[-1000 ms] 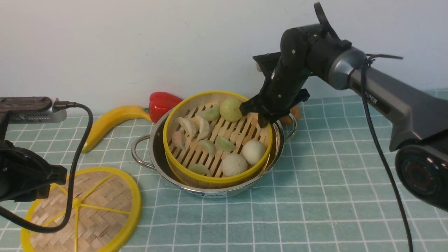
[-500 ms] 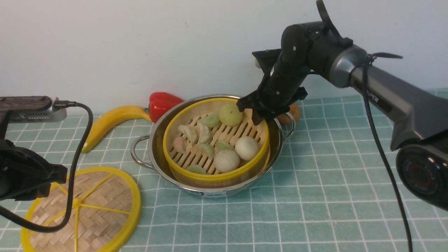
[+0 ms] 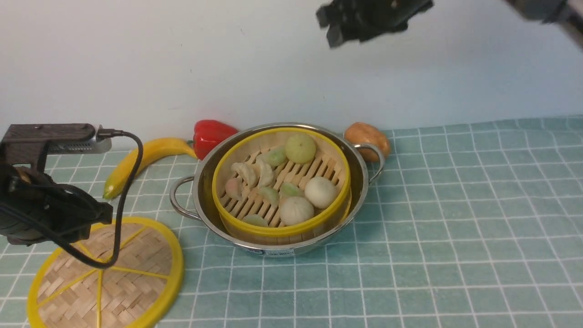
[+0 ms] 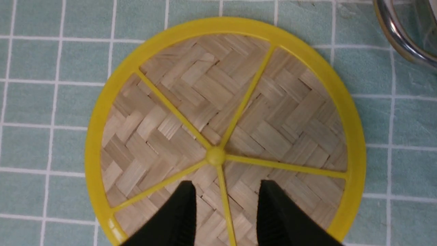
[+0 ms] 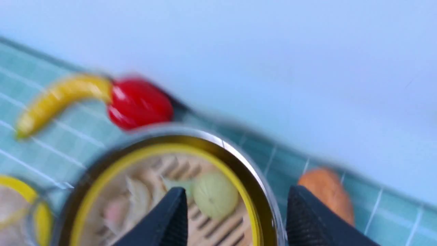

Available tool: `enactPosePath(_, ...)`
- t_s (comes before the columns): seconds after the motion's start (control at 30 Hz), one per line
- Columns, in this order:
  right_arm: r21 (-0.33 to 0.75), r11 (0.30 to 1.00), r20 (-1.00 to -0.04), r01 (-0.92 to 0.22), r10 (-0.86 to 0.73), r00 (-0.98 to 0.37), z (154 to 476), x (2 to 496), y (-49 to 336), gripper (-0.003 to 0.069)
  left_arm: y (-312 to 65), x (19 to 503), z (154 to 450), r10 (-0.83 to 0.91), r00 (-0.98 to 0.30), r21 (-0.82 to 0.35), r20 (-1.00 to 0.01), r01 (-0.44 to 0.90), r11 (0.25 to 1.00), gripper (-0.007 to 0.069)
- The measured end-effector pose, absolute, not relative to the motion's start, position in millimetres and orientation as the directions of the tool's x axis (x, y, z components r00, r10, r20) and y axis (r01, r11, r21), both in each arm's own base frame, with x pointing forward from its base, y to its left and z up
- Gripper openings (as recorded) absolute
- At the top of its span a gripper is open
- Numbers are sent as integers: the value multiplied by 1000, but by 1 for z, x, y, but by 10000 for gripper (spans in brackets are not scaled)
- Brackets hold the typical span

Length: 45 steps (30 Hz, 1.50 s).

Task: Place the steamer in the pot on the blue tablecloth, and put the lid on the steamer.
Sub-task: 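Place the bamboo steamer basket of food into the steel pot with the right gripper, then grasp the bamboo steamer lid lying on the table by its centre knob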

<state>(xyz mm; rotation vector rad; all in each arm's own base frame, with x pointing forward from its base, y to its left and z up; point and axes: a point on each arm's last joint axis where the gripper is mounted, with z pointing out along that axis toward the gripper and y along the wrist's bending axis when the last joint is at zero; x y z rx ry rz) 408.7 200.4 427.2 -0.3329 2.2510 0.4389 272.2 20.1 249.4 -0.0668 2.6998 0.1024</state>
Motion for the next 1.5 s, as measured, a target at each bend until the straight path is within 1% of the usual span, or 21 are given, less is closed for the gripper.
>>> enactPosePath(0.03,204,904,-766,-375,-91,-636,432,406,199,395,20,273,248,-29,-905,63,-425,-62,996,243)
enactPosePath(0.1,208,890,-852,-406,-39,-522,498,358,177,395,22,280,238,-14,-912,79,-410,-51,996,243)
enactPosePath(0.13,206,889,-858,-409,-37,-512,502,355,175,395,22,281,237,-13,-913,80,-409,-51,995,243)
enactPosePath(0.17,195,880,-903,-433,-12,-430,538,320,159,395,22,284,231,-5,-918,90,-397,-44,995,243)
enactPosePath(0.23,180,871,-943,-457,21,-331,576,273,137,395,23,288,224,2,-923,95,-384,-38,995,243)
enactPosePath(0.3,161,866,-967,-474,42,-251,601,230,117,396,23,291,217,3,-929,96,-370,-34,995,243)
enactPosePath(0.4,134,861,-985,-490,63,-160,623,171,89,396,23,295,208,4,-935,94,-355,-31,995,243)
enactPosePath(0.57,110,859,-993,-500,75,-89,623,90,52,396,23,301,193,6,-949,95,-316,-25,995,243)
enactPosePath(0.63,105,858,-994,-502,78,-75,616,64,39,396,23,303,186,7,-952,93,-307,-22,995,243)
enactPosePath(0.67,106,859,-994,-501,74,-83,615,65,40,396,23,304,185,7,-952,93,-305,-22,995,243)
enactPosePath(0.7,105,858,-994,-503,80,-70,606,41,28,396,24,305,180,8,-955,92,-296,-20,996,243)
enactPosePath(0.8,108,857,-994,-505,95,-51,591,7,13,396,24,307,171,7,-962,91,-272,-19,996,243)
enactPosePath(0.93,143,853,-990,-502,126,-69,569,-19,0,397,24,310,159,7,-968,90,-251,-16,996,237)
enactPosePath(1.0,165,852,-986,-496,146,-76,560,-29,-5,397,24,311,160,-8,-967,88,-255,-32,996,205)
enactPosePath(1.07,187,855,-982,-484,169,-80,553,-38,-10,397,24,312,160,-39,-965,83,-260,-62,995,129)
enactPosePath(1.1,196,857,-981,-477,179,-81,550,-40,-12,397,25,313,161,-49,-965,82,-259,-73,994,113)
enactPosePath(1.23,221,866,-975,-449,201,-92,544,-42,-16,398,27,316,165,-59,-970,98,-235,-84,992,116)
enactPosePath(1.33,229,879,-973,-419,207,-98,542,-39,-17,397,31,320,177,-51,-981,141,-187,-79,987,116)
enactPosePath(1.37,228,884,-974,-408,206,-99,541,-38,-18,397,34,326,192,-38,-981,176,-188,-72,982,116)
enactPosePath(1.4,227,885,-974,-407,204,-99,541,-37,-18,397,35,326,194,-36,-983,186,-181,-70,980,116)
enactPosePath(1.5,234,889,-972,-395,211,-100,541,-36,-19,397,41,338,245,-30,-968,241,-248,-92,966,116)
